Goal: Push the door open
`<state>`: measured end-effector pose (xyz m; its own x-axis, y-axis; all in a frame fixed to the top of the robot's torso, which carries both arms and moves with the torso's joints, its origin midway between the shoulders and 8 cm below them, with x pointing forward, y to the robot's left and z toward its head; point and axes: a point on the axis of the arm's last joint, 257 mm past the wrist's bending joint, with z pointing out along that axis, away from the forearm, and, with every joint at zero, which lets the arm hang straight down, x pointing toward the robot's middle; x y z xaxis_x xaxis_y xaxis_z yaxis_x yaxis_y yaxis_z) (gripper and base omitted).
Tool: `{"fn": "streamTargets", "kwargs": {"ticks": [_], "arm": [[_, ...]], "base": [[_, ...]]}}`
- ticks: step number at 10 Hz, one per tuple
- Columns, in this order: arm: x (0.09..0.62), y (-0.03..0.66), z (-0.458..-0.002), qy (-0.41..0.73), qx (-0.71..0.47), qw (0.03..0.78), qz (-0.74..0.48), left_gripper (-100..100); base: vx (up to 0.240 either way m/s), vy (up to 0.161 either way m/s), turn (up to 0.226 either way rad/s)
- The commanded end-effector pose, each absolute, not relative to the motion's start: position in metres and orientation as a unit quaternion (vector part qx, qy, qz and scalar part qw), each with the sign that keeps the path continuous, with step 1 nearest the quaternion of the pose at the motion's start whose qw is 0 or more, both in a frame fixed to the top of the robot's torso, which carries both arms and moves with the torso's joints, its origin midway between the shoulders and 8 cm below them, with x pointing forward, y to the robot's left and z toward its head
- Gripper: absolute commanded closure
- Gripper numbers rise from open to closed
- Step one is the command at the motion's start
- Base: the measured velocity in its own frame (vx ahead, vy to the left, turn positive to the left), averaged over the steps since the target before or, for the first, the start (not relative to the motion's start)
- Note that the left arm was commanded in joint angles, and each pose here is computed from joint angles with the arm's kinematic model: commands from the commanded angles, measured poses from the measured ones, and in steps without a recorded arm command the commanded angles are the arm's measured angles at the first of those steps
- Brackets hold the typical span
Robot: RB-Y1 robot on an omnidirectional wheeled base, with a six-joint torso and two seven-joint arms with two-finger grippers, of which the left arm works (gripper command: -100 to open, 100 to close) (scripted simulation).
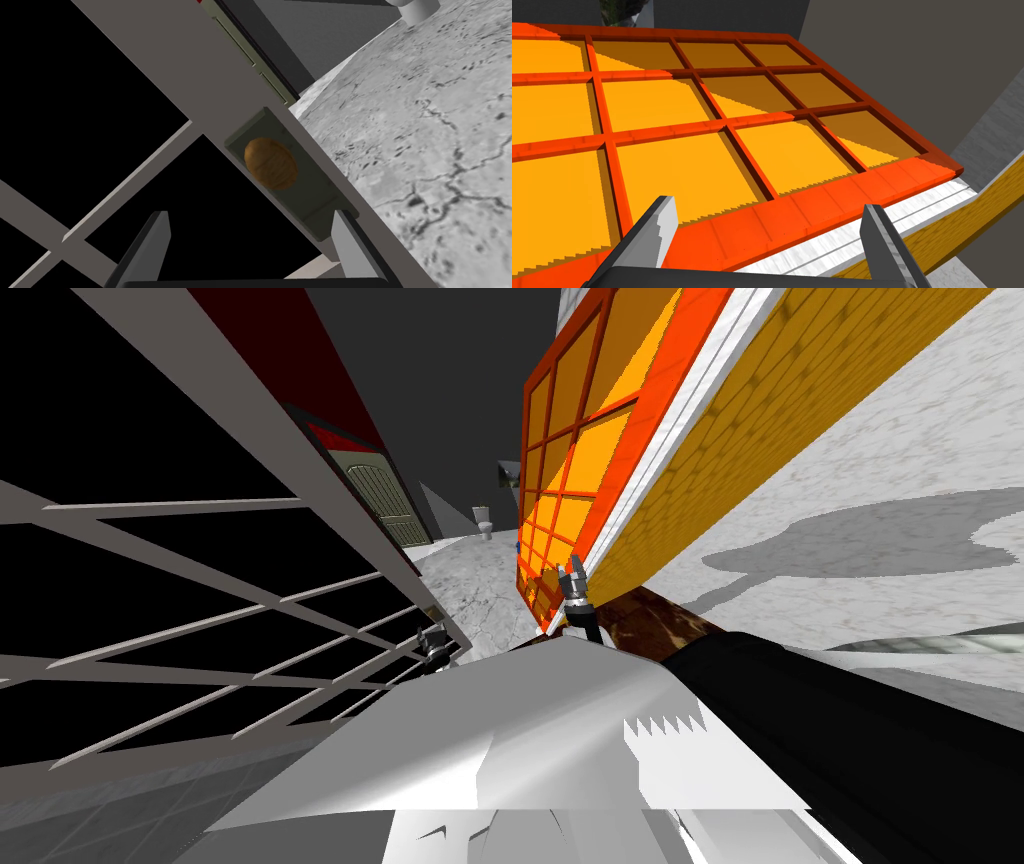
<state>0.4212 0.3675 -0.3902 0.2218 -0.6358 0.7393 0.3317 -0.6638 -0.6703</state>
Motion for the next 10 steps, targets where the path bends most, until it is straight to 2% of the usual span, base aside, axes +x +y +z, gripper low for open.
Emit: {"fn": "streamTargets", "kwargs": {"ticks": [1,10], "arm": [[0.4223,0.3649,-0.3914,0.087,-0.682,0.374,-0.623,-100],[0.4250,0.3565,-0.3943,-0.018,-0.695,0.288,-0.658,-100]], "base": [[-0.056,0.000,-0.041],[-0.037,0.005,-0.023]]}}
